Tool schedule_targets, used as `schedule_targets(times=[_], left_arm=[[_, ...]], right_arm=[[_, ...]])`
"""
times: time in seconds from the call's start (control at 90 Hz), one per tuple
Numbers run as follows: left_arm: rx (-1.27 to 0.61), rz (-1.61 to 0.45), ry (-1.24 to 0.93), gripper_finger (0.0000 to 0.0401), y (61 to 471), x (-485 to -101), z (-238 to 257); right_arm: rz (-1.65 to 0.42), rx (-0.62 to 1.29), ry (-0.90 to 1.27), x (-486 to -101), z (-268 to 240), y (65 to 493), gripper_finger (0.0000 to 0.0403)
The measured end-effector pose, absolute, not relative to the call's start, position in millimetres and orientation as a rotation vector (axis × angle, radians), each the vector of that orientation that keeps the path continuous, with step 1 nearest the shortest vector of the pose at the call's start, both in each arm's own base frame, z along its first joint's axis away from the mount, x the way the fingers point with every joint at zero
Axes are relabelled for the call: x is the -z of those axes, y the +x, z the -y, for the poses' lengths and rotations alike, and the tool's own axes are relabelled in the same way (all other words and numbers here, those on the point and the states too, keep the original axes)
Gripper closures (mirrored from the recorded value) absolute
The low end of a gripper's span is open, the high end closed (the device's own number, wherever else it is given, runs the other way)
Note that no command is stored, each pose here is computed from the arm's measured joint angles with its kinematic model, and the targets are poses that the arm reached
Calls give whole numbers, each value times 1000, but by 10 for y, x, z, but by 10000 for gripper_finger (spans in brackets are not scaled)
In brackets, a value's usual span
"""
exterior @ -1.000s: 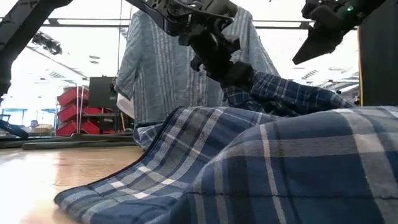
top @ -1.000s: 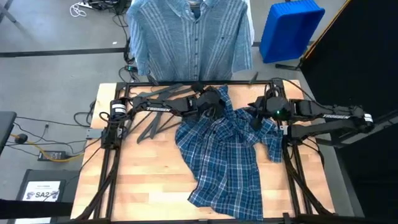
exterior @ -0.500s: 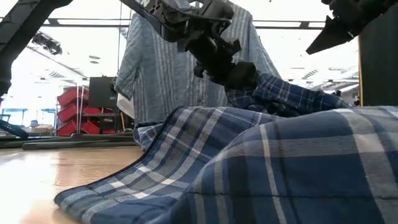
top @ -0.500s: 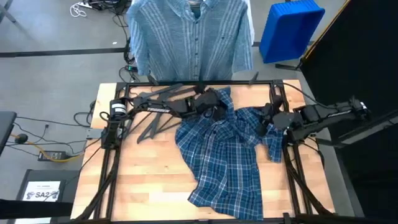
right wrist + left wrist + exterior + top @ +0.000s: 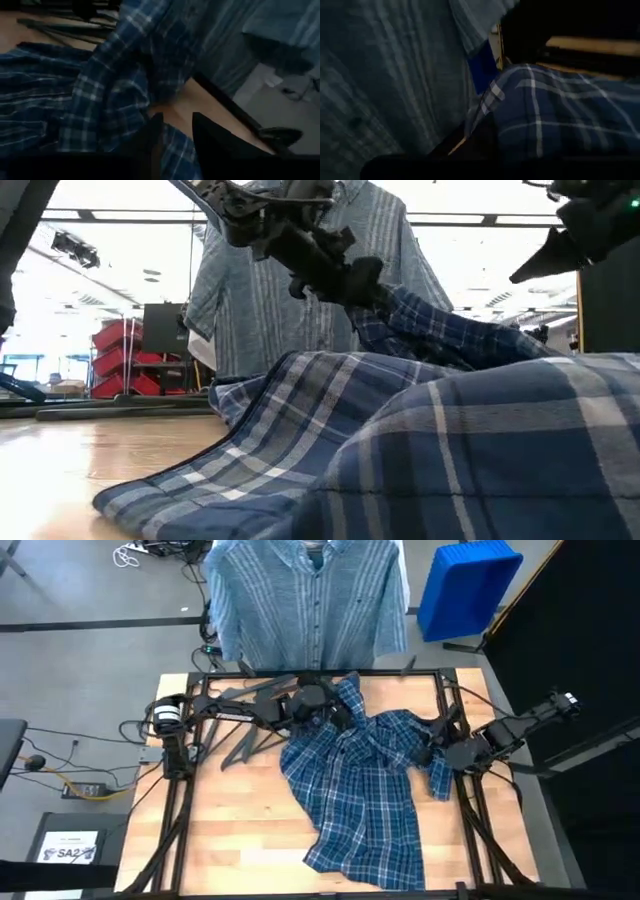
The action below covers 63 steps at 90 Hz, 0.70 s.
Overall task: Hang clothes
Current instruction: Insert the black hanger into the blue shirt
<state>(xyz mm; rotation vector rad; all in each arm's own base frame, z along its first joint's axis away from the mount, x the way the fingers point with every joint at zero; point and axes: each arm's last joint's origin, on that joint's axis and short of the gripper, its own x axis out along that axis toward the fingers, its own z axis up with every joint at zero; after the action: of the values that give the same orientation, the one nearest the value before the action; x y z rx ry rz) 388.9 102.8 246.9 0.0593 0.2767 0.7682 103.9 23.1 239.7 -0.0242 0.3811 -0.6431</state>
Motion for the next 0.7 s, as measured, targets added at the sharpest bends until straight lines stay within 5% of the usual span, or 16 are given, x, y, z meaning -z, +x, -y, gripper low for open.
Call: schedule_targets(times=[0.7], left_arm=[[-781,-246,45,401,3688,-2466,-1062]], right_arm=[[-435,509,-93,-2414,-245,1310,281]])
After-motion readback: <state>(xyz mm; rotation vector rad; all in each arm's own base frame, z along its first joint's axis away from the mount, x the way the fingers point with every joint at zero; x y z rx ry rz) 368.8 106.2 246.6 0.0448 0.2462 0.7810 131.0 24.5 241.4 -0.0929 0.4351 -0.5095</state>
